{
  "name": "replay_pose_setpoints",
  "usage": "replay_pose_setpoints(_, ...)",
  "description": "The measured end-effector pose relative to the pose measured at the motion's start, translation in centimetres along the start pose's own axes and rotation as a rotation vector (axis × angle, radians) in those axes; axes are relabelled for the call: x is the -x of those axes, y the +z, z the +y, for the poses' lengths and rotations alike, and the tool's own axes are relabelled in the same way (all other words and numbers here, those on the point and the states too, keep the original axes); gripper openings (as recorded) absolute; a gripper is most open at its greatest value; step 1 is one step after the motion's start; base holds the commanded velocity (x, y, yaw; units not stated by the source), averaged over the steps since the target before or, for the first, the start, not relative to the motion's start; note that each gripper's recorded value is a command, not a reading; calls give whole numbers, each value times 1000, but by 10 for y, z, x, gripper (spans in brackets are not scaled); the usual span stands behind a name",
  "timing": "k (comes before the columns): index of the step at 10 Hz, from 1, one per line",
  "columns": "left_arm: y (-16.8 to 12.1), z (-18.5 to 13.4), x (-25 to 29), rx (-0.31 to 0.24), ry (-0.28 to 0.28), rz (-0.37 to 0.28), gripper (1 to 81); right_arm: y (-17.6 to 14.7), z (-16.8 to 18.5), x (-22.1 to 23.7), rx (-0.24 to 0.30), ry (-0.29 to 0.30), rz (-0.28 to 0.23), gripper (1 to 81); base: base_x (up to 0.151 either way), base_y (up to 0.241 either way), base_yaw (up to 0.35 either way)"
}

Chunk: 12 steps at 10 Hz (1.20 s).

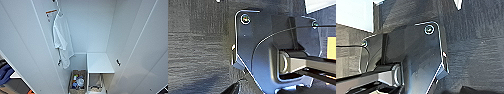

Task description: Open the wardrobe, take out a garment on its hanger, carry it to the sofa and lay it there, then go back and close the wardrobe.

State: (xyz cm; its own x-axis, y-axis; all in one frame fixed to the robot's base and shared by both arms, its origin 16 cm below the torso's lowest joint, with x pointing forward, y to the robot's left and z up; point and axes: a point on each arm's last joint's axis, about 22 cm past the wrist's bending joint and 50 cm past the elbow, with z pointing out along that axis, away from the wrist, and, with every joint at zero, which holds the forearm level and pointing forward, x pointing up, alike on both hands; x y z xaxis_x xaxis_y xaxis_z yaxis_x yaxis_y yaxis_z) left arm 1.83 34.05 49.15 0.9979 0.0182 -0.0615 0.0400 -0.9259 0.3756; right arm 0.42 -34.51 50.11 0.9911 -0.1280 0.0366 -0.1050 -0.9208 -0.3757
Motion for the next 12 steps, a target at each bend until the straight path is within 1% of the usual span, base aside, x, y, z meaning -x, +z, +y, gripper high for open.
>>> replay_pose_setpoints(1, -21, -15, -13, -9, -13, 32, 811, -13, 16, -21, 18, 5, 23, 811, 0, 0, 0)
replay_pose_setpoints(3, -73, -63, -39, -70, -35, 104, 811, -42, 55, -62, 73, 10, 78, 811, 0, 0, 0)
replay_pose_setpoints(4, -94, -81, -51, -96, -43, 133, 811, -57, 74, -85, 102, 23, 123, 811, 0, 0, 0)
replay_pose_setpoints(5, -111, -92, -67, -111, -47, 161, 811, -71, 88, -109, 122, 35, 179, 811, 0, 0, 0)
replay_pose_setpoints(6, -130, -101, -92, -123, -57, 210, 811, -82, 98, -136, 135, 43, 229, 811, 0, 0, 0)
replay_pose_setpoints(7, -153, -111, -118, -138, -55, 266, 811, -93, 104, -171, 142, 45, 285, 811, 0, 0, 0)
replay_pose_setpoints(9, -197, -130, -162, -167, -86, 357, 811, -120, 116, -236, 160, 48, 377, 811, 0, 0, 0)
replay_pose_setpoints(11, -240, -145, -219, -192, -104, 472, 811, -140, 119, -288, 168, 55, 419, 811, 0, 0, 0)
replay_pose_setpoints(12, -262, -152, -244, -202, -117, 521, 811, -152, 116, -321, 165, 61, 442, 811, 0, 0, 0)
